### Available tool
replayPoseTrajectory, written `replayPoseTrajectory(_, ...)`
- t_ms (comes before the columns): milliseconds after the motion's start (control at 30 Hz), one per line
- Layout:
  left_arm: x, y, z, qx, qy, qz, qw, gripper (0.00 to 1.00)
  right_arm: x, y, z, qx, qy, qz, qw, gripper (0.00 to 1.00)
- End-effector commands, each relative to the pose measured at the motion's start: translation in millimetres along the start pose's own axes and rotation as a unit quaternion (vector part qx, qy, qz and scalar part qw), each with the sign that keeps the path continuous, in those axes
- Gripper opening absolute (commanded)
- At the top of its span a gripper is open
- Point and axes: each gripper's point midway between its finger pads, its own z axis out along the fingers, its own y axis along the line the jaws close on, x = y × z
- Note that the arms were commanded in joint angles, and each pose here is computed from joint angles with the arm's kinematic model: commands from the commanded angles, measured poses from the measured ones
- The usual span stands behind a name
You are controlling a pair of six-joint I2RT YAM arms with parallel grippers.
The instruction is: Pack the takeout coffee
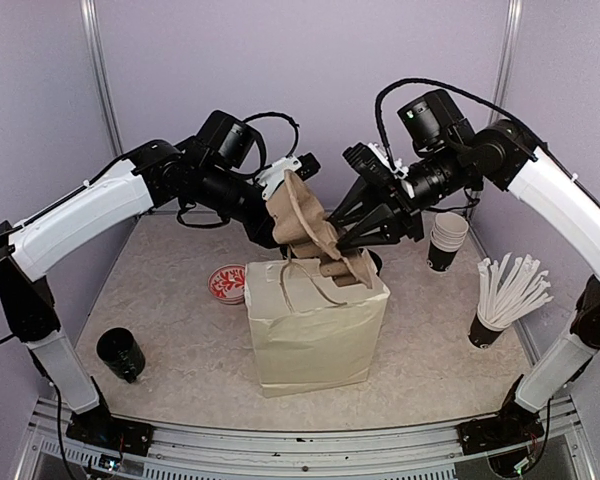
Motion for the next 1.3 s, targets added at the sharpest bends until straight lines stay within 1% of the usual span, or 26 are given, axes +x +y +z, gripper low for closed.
replayPoseTrajectory(0, -18, 15, -21, -0.035, -0.052, -0.008, 0.998, 0.52, 0, 2, 5, -0.014, -0.001, 0.003, 1.0, 0.3)
replayPoseTrajectory(133, -17, 17, -23, -0.029, -0.064, -0.016, 0.997, 0.48, 4, 1, 10, -0.018, 0.003, 0.008, 1.0, 0.3)
replayPoseTrajectory(300, -12, 15, -15, -0.014, -0.056, -0.018, 0.998, 0.45, 11, -2, 17, -0.024, 0.008, 0.015, 1.0, 0.3)
replayPoseTrajectory(500, -7, 20, -9, -0.016, -0.046, -0.023, 0.999, 0.41, 19, -3, 25, -0.034, 0.013, 0.024, 0.999, 0.3)
replayPoseTrajectory(667, -7, 19, -11, -0.013, -0.049, -0.023, 0.998, 0.4, 28, -8, 32, -0.033, 0.021, 0.045, 0.998, 0.3)
replayPoseTrajectory(800, -7, 21, -14, -0.017, -0.049, -0.025, 0.998, 0.4, 29, -10, 36, -0.035, 0.016, 0.068, 0.997, 0.29)
replayPoseTrajectory(900, -6, 30, -21, -0.044, -0.054, -0.04, 0.997, 0.45, 30, -12, 37, -0.03, 0.014, 0.088, 0.996, 0.28)
replayPoseTrajectory(1000, -4, 39, -43, -0.086, -0.086, -0.045, 0.992, 0.51, 28, -8, 33, -0.025, 0.011, 0.091, 0.995, 0.28)
replayPoseTrajectory(1067, -3, 42, -62, -0.119, -0.121, -0.035, 0.985, 0.54, 25, -6, 30, -0.02, 0.01, 0.089, 0.996, 0.28)
replayPoseTrajectory(1100, -3, 34, -78, -0.122, -0.144, -0.022, 0.982, 0.54, 25, -6, 28, -0.018, 0.011, 0.092, 0.996, 0.28)
replayPoseTrajectory(1267, 19, -7, -108, -0.094, -0.235, 0.031, 0.967, 0.57, 26, -5, 25, -0.015, 0.012, 0.104, 0.994, 0.28)
